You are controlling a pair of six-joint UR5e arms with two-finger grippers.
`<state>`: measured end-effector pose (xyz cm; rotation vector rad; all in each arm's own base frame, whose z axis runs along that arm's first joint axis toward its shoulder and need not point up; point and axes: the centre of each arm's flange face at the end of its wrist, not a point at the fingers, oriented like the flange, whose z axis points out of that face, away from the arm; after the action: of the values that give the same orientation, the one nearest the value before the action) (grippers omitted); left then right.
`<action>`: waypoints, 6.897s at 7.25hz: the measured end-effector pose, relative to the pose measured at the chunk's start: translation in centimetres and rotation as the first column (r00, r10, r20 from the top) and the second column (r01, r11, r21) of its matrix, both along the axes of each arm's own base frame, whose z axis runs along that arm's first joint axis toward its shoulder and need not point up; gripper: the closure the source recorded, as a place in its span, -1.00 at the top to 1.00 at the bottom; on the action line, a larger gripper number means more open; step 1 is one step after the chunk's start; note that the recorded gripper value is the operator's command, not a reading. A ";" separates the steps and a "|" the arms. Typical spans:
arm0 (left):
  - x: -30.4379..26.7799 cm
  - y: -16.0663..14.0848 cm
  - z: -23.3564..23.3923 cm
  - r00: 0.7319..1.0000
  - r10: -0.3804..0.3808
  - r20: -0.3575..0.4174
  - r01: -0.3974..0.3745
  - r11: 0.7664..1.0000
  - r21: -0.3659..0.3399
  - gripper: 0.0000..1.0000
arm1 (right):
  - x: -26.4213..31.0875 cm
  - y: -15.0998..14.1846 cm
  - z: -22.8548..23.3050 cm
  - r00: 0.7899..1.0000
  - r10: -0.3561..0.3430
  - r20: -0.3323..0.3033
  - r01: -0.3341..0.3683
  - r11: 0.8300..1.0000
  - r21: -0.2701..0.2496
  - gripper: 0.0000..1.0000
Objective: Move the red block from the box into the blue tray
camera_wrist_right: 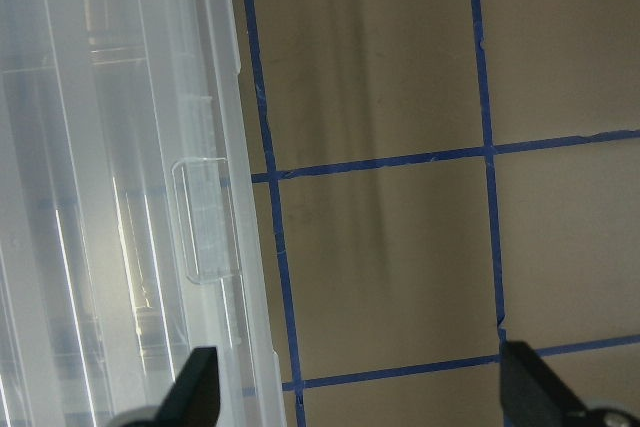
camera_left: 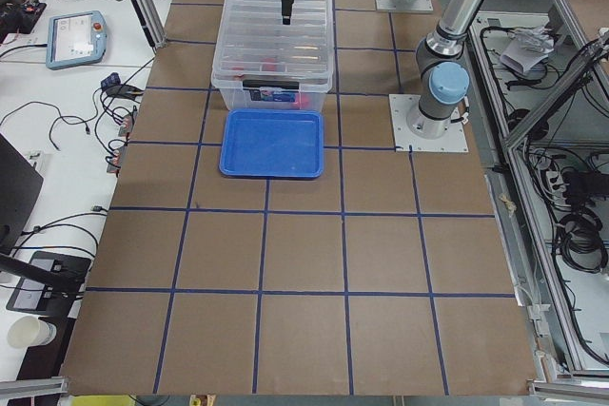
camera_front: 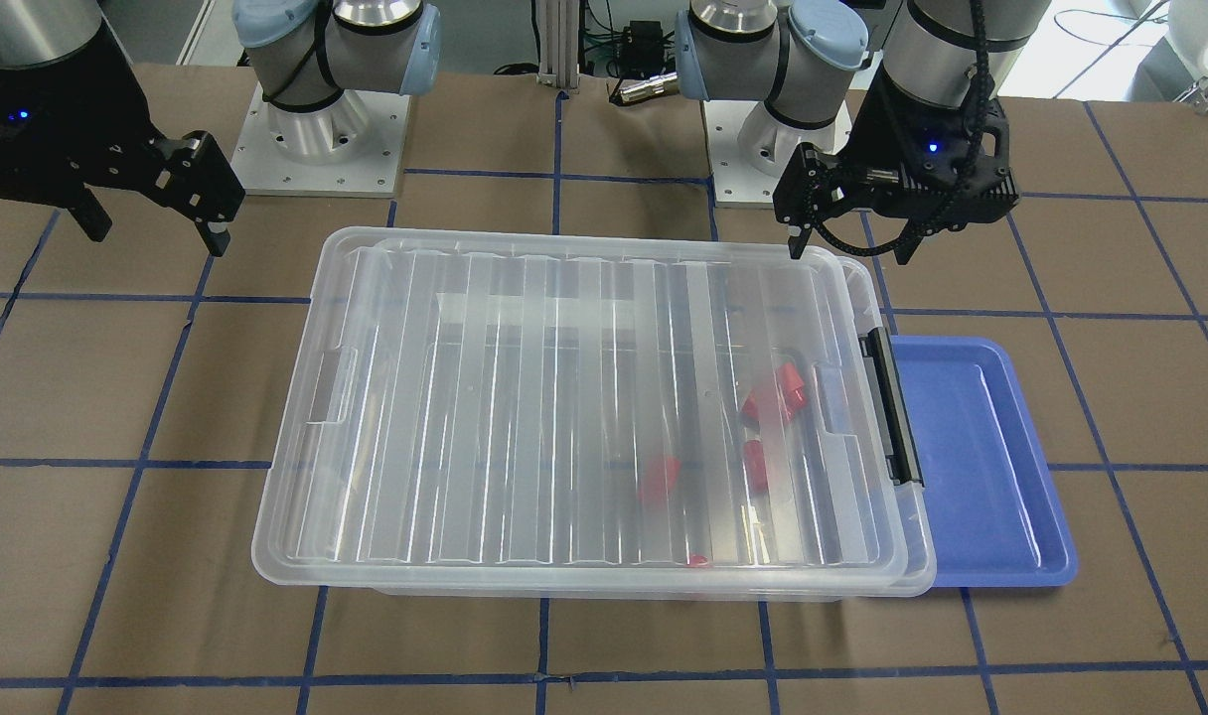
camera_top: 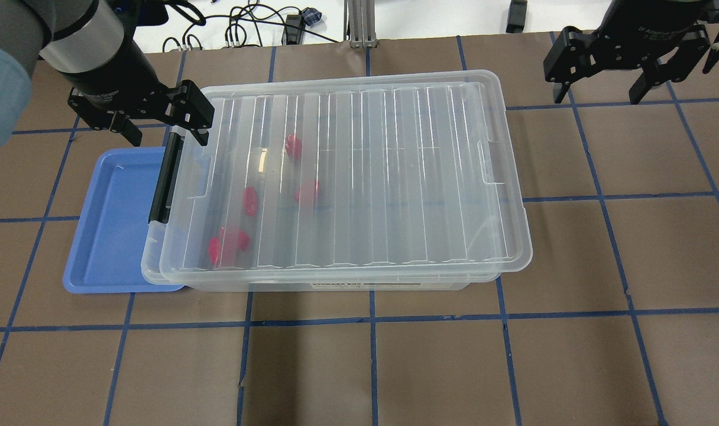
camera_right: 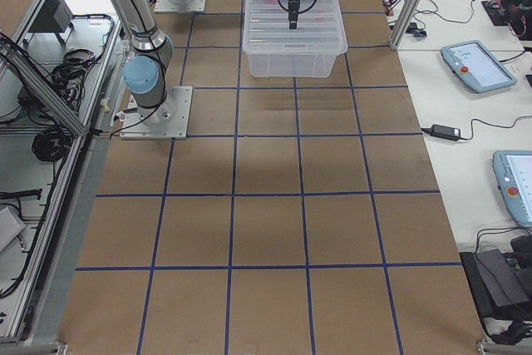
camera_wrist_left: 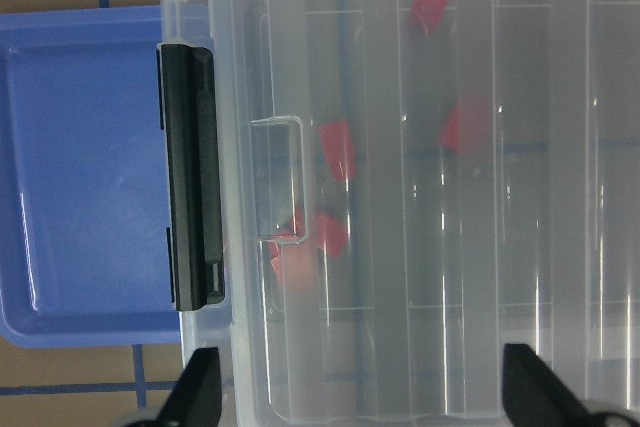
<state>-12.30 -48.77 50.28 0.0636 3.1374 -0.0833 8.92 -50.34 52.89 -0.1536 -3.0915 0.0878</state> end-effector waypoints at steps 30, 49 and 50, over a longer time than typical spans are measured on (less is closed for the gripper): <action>2.9 -0.2 1.8 0.999 -0.034 -0.001 0.034 0.999 -0.036 1.00 | -3.2 -1.3 -17.5 0.980 0.163 -0.111 -0.159 0.986 0.039 1.00; 1.2 -1.4 -5.2 0.999 0.038 -0.011 -0.037 0.999 0.029 1.00 | -13.3 -1.6 -16.1 0.979 0.170 -0.109 -0.166 0.985 0.039 1.00; 1.2 -1.6 -6.2 0.999 0.041 -0.014 -0.040 0.999 0.033 1.00 | -12.5 -1.9 -14.9 0.983 0.167 -0.070 -0.167 0.986 -0.003 1.00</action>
<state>-11.09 -50.37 44.06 -0.0007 3.1536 -0.0319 -3.60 -52.19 38.03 0.1071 -3.0283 0.1100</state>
